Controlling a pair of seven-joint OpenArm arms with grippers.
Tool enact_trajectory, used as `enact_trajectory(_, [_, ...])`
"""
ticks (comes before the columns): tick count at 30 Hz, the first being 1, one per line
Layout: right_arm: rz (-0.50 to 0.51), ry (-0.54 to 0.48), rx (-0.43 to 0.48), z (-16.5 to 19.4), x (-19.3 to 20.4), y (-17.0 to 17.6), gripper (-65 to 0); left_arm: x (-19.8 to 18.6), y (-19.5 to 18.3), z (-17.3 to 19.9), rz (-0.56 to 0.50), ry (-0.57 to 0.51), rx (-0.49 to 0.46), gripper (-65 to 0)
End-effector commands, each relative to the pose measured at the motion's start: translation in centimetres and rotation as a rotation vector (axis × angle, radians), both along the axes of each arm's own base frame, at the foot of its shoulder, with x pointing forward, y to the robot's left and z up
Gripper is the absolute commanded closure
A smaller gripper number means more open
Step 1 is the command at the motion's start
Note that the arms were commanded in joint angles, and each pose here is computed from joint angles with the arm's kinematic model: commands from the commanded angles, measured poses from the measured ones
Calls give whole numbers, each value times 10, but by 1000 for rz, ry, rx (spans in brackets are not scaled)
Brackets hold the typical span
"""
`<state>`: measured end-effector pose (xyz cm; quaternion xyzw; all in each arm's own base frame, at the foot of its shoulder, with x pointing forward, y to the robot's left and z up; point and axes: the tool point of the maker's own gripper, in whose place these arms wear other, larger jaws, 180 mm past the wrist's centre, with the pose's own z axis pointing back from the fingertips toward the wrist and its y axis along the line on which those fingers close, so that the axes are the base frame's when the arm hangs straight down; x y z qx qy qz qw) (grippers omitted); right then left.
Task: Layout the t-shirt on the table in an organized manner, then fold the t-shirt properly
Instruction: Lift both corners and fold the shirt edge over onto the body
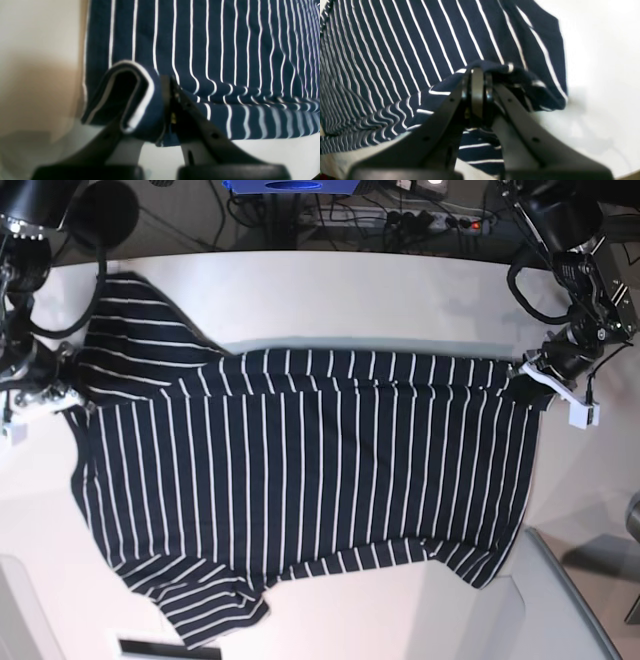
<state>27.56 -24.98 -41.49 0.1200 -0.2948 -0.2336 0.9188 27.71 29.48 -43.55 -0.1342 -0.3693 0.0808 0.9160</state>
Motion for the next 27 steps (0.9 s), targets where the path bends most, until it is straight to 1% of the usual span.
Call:
enact_trajectory(1, [-10,-45,-25,12,13,-12,-6,14,8,15,4,-56,5,0])
enact_trajectory(3, [-15,-49,-15,12,21,-12,-6,17,10,14,7,-52,-2,0])
enact_trajectory(5, [-16,-55,-11,14,24,-12,-6,21,6,14,-12,-50,-2,0])
enact_trajectory(9, [-14,-87,-19,25,32,-12,-6,28,6,25,-20,-79,17,0])
enact_trajectory(11, [-7,-100,-24,30,34,-11,-6,27,6,25,-30,-59,21,0])
enact_trajectory(13, [22,-69,-8,31,31,-5,-6,28,12,33,-48,-49,56,0])
enact_trajectory(16, [62,-55,-5,41,30,3,-6,27,15,46,-73,-51,107,0])
enact_trajectory(19, [75,-39,-18,40,17,5,-6,14,19,43,-83,-21,133,0])
enact_trajectory(24, [91,-36,-40,43,3,8,-6,5,24,52,-101,-26,185,0])
enact_trajectory(27, [94,-39,-43,44,3,8,-6,6,23,54,-106,-30,193,0])
